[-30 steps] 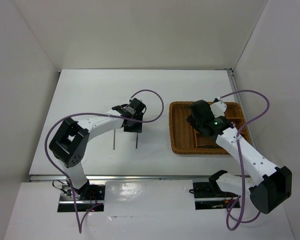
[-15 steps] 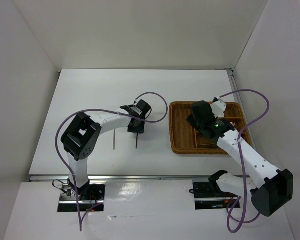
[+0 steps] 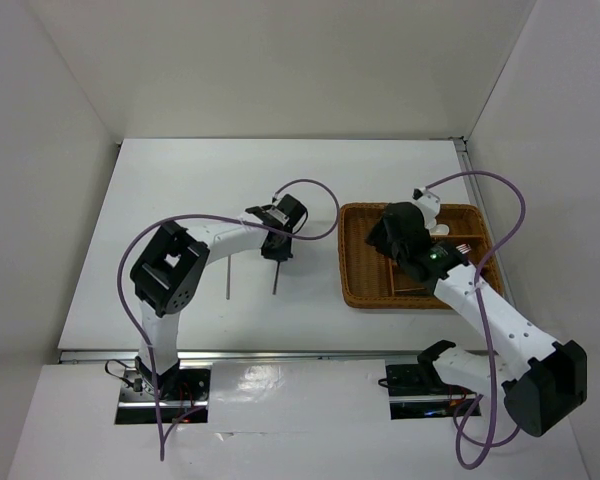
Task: Sort the eating utensils into containers
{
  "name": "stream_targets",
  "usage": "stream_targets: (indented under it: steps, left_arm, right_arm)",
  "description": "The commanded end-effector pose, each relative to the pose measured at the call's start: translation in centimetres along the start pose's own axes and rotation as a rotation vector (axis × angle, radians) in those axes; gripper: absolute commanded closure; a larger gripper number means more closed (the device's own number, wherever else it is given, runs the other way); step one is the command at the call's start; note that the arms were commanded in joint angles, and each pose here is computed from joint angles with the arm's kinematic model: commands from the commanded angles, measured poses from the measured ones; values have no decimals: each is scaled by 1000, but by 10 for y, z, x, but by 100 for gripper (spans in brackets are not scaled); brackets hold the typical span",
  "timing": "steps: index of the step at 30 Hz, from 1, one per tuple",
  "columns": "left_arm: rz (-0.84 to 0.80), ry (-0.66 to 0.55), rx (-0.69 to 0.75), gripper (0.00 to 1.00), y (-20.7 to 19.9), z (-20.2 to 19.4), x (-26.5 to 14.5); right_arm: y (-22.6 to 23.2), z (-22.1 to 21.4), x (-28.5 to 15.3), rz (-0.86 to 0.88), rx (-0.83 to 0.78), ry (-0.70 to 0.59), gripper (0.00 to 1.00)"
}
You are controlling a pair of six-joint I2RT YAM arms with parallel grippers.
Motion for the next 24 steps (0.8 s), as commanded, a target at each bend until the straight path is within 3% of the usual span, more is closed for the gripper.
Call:
stream_targets:
  steps: [1, 13, 18, 24]
  left_arm:
    - [-32, 83, -29, 79, -9, -18, 13]
    - [-365, -165, -174, 79, -49, 67, -95]
    - [-460, -205, -199, 79, -58, 77, -122]
    - [-550, -260, -225, 79, -65, 90, -149]
  right_arm:
    - [26, -2, -12, 193, -97, 27, 43]
    - [38, -32, -26, 405, -197, 165, 38]
    - [51, -53, -27, 482, -234, 220, 20]
    - [71, -78, -28, 559, -272, 293, 14]
Point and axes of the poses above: each gripper's point midway between its finger pads, its own x axis out along the fingers, its own y axis along the line the jaws close on, z = x × y, the point moved 3 cm from there along -x, back along the fingers, and after that the axes turned 9 degrees about x, right-handed, at the moved point
